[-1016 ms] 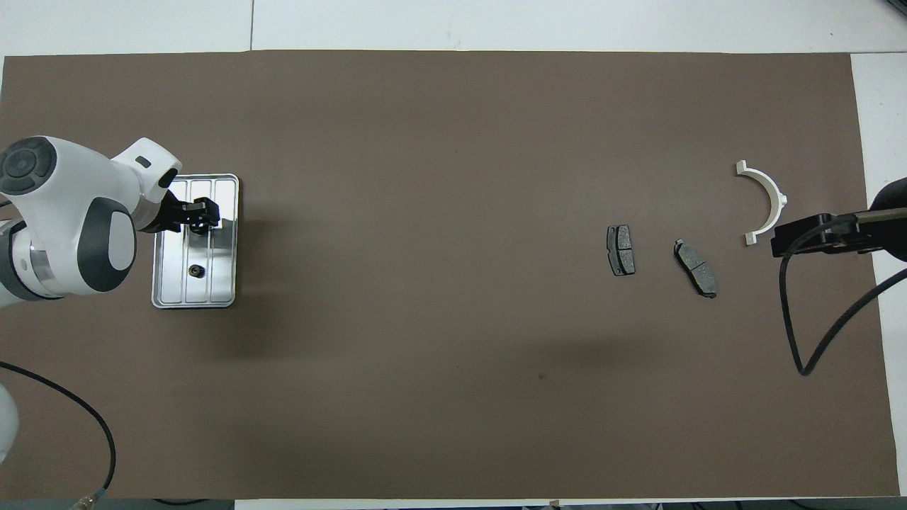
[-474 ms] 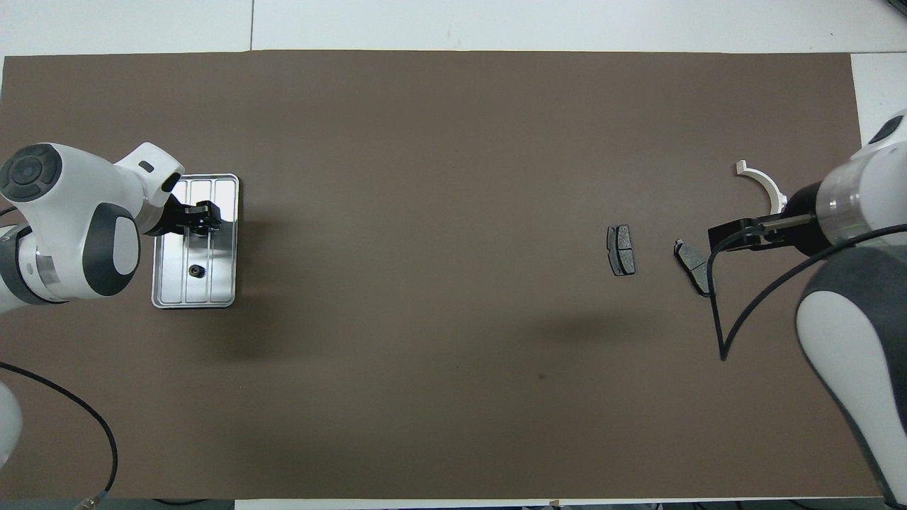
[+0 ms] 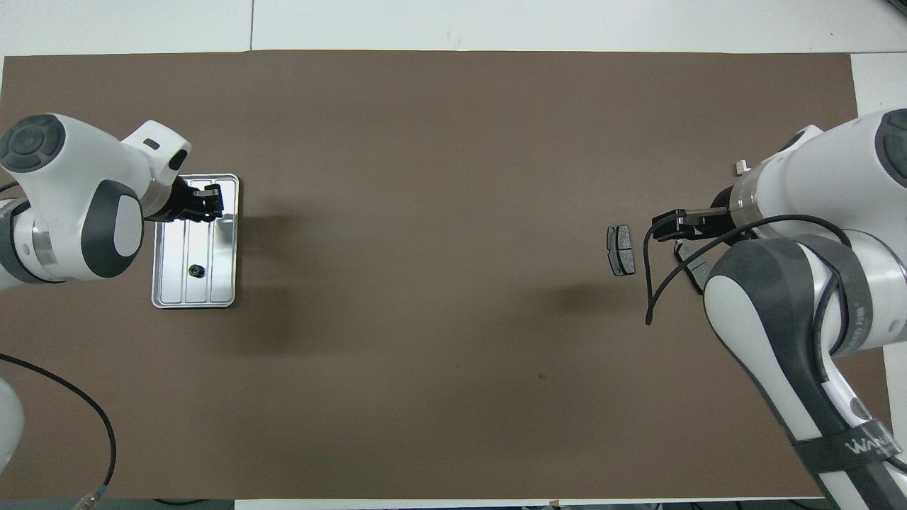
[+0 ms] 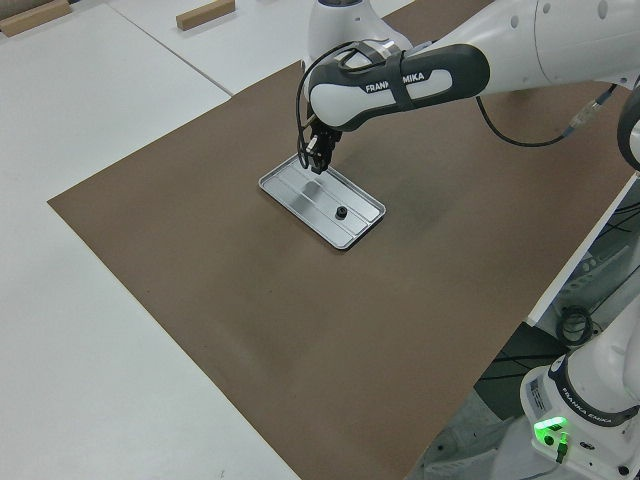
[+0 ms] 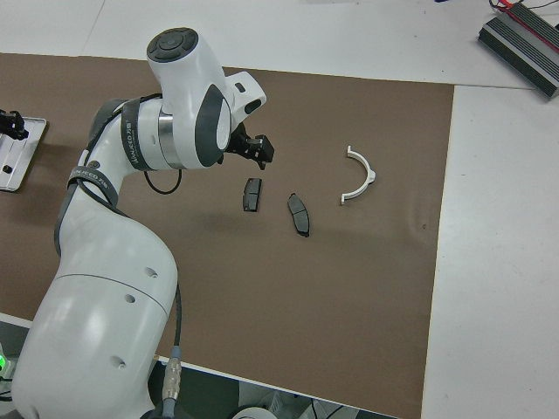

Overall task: Place bearing gear from tray to pile
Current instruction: 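Carry the bearing to the table center with the left gripper while the right gripper advances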

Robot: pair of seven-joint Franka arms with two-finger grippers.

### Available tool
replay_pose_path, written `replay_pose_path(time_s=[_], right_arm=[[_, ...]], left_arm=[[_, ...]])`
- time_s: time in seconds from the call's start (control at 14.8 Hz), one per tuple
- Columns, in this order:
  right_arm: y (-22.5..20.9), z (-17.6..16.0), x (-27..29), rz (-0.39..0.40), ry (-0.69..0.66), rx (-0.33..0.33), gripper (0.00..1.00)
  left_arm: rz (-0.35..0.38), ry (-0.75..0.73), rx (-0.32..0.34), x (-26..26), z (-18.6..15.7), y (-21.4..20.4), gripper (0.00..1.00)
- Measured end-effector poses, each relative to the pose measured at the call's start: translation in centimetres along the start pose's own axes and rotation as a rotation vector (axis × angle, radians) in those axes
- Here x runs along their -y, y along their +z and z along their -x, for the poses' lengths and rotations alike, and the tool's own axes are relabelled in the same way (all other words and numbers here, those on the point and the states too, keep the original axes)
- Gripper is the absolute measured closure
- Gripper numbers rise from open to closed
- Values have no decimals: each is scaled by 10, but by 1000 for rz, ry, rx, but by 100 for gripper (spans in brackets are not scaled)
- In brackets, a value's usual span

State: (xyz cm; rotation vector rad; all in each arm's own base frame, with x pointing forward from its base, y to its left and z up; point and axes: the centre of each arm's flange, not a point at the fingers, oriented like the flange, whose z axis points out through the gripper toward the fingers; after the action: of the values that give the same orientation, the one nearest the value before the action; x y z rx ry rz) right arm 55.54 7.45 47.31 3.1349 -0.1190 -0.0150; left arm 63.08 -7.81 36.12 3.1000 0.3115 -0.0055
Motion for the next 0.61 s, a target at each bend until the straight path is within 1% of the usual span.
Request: replay_pose_path(time_s=[0.14, 0.34, 0.47, 0.61], right_arm=[[2, 2, 9, -15, 58, 7, 0], [2, 2, 13, -21, 74, 9, 0], [2, 2, 13, -21, 75, 9, 0], [2, 2, 13, -21, 74, 9, 0]], left_arm=[[4, -64, -4, -72, 22, -15, 65], [7, -140, -2, -167, 75, -10, 65], [13, -159, -4, -213, 107, 5, 65], [19, -164, -5, -239, 127, 29, 65]])
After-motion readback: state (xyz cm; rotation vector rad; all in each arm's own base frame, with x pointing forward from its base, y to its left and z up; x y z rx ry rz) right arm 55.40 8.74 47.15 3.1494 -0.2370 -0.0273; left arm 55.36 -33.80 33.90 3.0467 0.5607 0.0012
